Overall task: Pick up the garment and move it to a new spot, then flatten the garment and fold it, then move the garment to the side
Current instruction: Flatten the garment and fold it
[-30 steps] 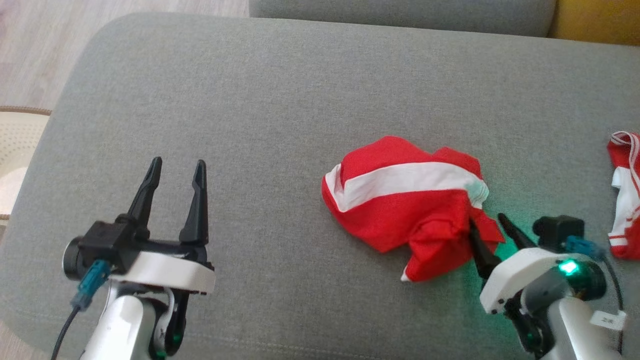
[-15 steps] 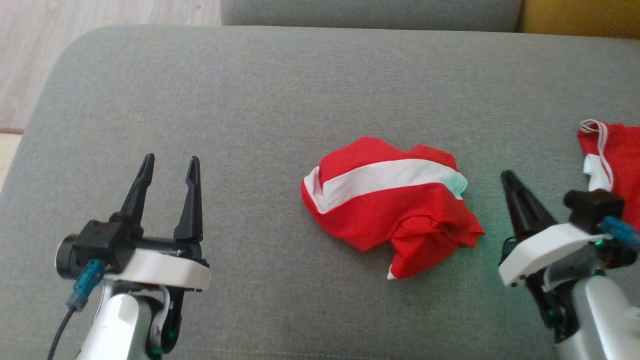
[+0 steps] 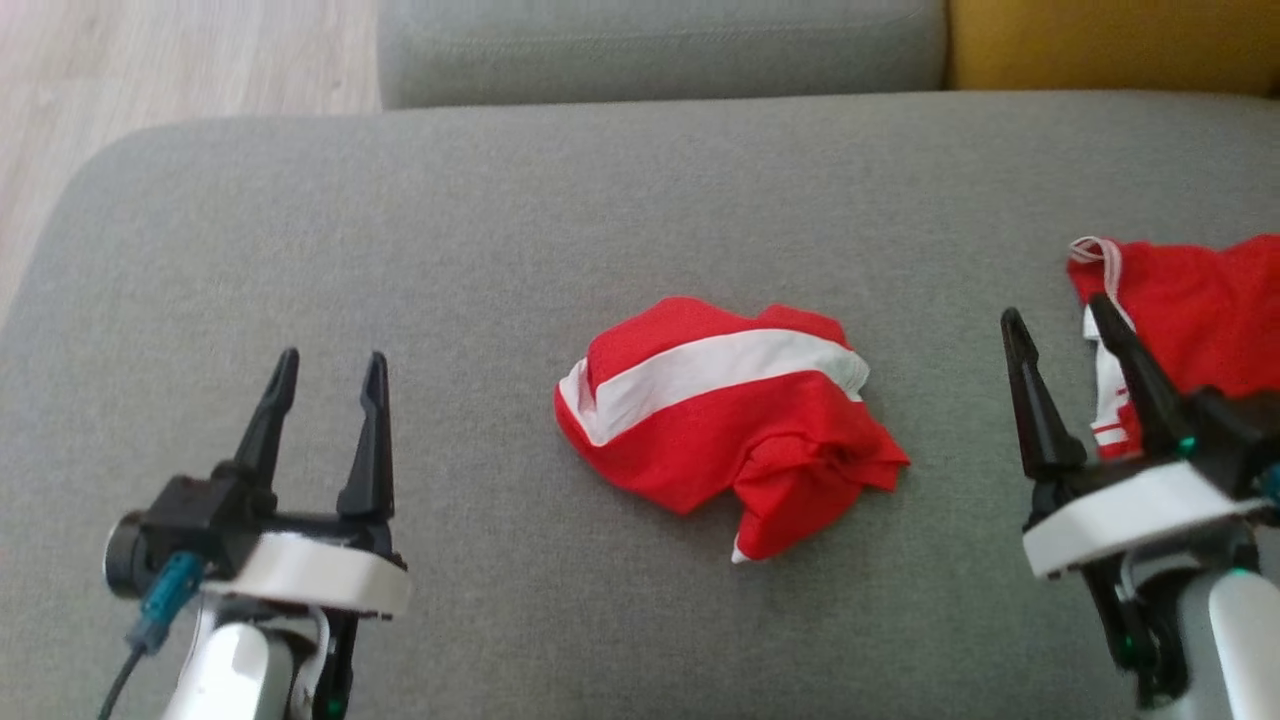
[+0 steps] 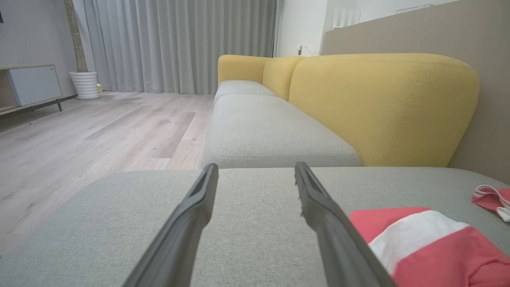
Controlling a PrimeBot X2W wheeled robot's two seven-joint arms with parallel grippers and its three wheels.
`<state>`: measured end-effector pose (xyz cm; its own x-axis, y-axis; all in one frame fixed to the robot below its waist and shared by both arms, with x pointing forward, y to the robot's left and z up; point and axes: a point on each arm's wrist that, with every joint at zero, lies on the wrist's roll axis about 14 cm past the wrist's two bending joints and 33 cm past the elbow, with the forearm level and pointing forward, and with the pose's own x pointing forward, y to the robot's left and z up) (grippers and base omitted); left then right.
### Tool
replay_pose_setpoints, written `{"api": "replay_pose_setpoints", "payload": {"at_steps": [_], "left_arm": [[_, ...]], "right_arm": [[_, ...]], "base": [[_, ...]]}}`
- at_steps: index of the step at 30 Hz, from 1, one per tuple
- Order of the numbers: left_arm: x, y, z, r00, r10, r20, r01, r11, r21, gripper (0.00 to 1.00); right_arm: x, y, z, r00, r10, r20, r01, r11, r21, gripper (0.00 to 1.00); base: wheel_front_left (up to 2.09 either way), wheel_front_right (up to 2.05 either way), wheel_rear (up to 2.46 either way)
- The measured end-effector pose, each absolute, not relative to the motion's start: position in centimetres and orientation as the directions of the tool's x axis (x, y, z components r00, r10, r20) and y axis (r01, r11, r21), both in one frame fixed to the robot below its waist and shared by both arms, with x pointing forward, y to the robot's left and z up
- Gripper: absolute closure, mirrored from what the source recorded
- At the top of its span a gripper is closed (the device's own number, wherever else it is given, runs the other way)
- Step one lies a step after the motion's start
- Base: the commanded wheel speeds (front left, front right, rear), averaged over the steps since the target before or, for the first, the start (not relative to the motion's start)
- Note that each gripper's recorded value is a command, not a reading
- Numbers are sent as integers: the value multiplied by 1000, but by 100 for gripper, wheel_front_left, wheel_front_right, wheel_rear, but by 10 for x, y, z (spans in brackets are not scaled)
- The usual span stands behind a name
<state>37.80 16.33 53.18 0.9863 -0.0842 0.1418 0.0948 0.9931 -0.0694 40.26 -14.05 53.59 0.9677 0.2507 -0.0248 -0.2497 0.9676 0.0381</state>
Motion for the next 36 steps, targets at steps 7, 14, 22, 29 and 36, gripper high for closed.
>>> {"api": "replay_pose_setpoints", "payload": {"at_steps": [7, 14, 22, 29, 36], "left_arm": [[363, 157, 524, 988, -105, 116, 113, 991, -69, 0], [354, 160, 516, 992, -98, 82, 103, 993, -57, 0], [351, 163, 513, 994, -91, 62, 95, 994, -53, 0], [350, 161, 512, 994, -90, 58, 94, 994, -58, 0], [350, 163, 508, 995, -84, 45, 87, 995, -57, 0]], "right_arm": [[373, -154, 534, 980, 198, -34, -197, 979, 51, 0], [357, -157, 526, 982, 176, -63, -171, 982, 75, 0], [357, -155, 528, 982, 178, -66, -173, 982, 78, 0], [357, -154, 527, 981, 180, -69, -174, 981, 82, 0], [362, -150, 519, 976, 193, -97, -185, 979, 85, 0]], "base": [[0, 0, 0], [0, 0, 0], [0, 0, 0], [0, 0, 0], [0, 0, 0]]}}
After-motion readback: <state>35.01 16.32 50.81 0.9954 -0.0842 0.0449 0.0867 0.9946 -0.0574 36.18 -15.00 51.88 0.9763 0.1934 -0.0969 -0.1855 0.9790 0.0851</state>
